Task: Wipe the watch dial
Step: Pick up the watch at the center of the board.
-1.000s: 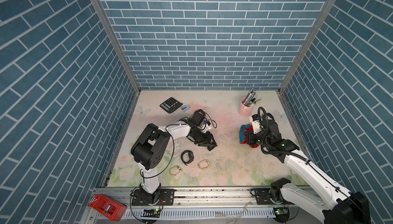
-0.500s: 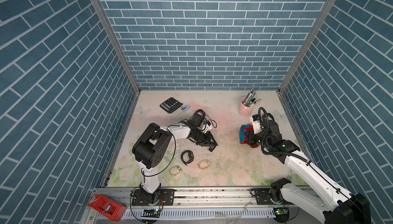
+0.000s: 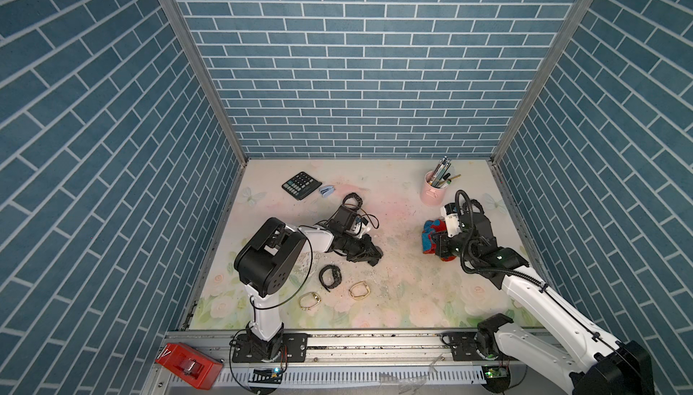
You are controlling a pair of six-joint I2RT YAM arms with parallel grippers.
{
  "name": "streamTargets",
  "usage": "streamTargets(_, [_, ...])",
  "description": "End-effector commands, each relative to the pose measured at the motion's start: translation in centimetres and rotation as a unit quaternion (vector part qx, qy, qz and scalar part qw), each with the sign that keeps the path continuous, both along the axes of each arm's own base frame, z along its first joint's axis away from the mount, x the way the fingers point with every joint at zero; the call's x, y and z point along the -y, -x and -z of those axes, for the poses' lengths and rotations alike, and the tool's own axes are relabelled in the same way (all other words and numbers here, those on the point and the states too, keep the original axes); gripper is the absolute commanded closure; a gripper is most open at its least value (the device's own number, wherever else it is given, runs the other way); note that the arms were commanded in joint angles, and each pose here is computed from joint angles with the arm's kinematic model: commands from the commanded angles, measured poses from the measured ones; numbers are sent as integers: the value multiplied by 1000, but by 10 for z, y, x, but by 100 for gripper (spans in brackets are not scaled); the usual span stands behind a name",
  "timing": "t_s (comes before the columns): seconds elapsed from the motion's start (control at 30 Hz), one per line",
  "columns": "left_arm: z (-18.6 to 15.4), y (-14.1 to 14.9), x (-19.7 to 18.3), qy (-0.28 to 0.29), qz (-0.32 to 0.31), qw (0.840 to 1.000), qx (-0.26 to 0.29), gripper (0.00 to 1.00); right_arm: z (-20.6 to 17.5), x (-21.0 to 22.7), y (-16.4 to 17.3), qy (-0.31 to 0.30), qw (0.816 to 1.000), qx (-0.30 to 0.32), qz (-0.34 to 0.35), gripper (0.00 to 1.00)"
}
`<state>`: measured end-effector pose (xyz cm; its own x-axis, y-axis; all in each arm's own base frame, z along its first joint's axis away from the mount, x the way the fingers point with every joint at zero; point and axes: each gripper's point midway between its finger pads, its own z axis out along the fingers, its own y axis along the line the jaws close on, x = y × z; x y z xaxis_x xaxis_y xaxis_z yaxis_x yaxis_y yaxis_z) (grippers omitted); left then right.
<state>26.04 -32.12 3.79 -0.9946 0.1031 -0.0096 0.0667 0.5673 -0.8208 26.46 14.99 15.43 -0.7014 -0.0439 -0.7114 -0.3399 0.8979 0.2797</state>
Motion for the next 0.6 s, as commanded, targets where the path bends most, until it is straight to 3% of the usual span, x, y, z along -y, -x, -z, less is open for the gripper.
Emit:
streamTargets(0.0, [-5, -5, 5, 24, -10, 1000, 4, 88, -1, 4, 0, -2, 1000, 8, 11, 100])
streamTargets(0.27, [-24, -11, 8, 46, -16, 998, 36, 92, -1, 1, -2, -5, 1000, 5, 8, 100])
streamTargets(0.43, [-64, -19, 14, 85, -9, 991, 102, 91, -13, -1, -3, -8, 1000, 26, -4, 100])
streamTargets(0.57, [-99, -23, 17, 116, 0, 977, 180, 92, -41, -10, -2, -37, 996, 77, -32, 100])
